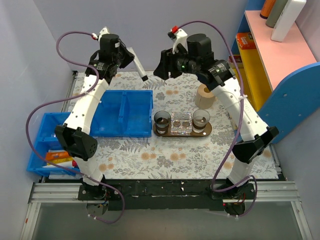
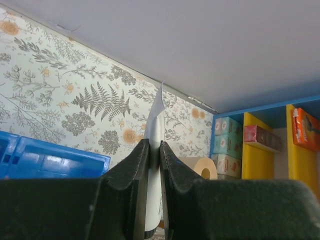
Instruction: Prepare toiletry sets of a toothbrush and toothpaste on the tray
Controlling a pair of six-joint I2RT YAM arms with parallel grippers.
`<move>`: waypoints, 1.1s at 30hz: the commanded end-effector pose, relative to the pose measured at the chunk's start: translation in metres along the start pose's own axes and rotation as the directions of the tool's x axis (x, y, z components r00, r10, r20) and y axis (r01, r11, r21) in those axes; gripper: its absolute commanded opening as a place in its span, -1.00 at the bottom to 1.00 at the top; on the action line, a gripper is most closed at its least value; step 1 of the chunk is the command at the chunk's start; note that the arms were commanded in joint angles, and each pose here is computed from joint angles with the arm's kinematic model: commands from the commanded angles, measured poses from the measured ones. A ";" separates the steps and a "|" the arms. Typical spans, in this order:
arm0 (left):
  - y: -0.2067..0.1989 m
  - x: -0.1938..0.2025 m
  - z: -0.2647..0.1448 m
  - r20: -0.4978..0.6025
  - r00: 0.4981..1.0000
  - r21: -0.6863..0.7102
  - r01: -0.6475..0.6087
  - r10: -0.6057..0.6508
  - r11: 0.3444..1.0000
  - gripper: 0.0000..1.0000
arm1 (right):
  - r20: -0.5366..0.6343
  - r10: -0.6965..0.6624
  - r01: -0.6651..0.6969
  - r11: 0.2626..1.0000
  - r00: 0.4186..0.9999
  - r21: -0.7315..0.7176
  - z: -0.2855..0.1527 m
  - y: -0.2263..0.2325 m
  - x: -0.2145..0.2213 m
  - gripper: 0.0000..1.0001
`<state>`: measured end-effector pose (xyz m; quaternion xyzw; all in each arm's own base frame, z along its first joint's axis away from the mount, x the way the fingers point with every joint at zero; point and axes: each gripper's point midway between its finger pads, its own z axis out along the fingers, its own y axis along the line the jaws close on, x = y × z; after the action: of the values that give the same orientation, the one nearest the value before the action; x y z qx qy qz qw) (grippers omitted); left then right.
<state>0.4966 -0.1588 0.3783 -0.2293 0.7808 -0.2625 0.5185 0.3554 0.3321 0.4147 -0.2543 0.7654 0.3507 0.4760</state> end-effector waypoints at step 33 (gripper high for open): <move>-0.064 0.070 -0.029 -0.124 0.974 -0.011 0.190 -0.190 0.982 -1.00 | -0.223 -0.092 0.146 0.960 0.970 0.241 0.076 -0.061 0.090 0.29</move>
<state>0.4636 -0.2488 0.3227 -0.2863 0.8209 -0.2742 0.4110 0.3981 0.3433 0.2968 -0.2656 0.8379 0.1932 0.4359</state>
